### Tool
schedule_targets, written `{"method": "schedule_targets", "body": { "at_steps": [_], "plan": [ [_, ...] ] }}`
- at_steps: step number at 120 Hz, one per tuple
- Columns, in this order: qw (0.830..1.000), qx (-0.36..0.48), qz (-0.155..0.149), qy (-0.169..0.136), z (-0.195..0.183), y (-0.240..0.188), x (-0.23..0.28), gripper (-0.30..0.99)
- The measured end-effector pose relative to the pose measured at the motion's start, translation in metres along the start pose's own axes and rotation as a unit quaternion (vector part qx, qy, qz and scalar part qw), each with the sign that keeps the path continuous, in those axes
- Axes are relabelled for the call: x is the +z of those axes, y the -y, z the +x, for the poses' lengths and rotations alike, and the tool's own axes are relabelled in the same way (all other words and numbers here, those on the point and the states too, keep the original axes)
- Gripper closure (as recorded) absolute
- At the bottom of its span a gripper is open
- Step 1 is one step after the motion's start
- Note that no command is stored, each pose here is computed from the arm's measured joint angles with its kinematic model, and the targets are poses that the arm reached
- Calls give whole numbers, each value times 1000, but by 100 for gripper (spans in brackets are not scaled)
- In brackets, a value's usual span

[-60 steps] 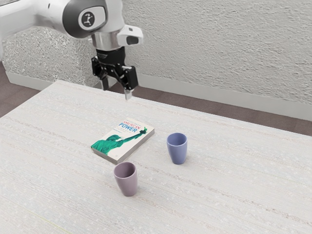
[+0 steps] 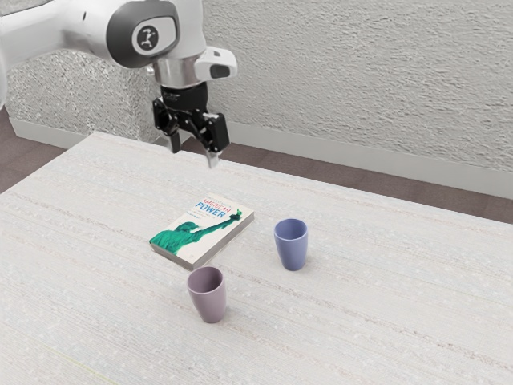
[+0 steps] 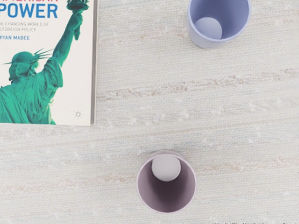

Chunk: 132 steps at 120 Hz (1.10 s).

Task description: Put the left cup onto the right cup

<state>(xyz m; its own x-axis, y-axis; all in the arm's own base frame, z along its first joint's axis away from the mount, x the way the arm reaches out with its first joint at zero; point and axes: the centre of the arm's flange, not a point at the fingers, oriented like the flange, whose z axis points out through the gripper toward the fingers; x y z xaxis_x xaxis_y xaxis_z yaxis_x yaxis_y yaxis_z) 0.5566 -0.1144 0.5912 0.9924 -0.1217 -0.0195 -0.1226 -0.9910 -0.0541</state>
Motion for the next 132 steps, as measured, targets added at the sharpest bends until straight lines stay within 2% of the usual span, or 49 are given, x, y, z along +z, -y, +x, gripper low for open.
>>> {"method": "schedule_targets", "body": {
  "at_steps": [80, 132],
  "plan": [
    [999, -14, -38, 23, 3, -7, 82, 0],
    [998, -27, -41, 29, -5, -19, 133, 4]
  ]
}}
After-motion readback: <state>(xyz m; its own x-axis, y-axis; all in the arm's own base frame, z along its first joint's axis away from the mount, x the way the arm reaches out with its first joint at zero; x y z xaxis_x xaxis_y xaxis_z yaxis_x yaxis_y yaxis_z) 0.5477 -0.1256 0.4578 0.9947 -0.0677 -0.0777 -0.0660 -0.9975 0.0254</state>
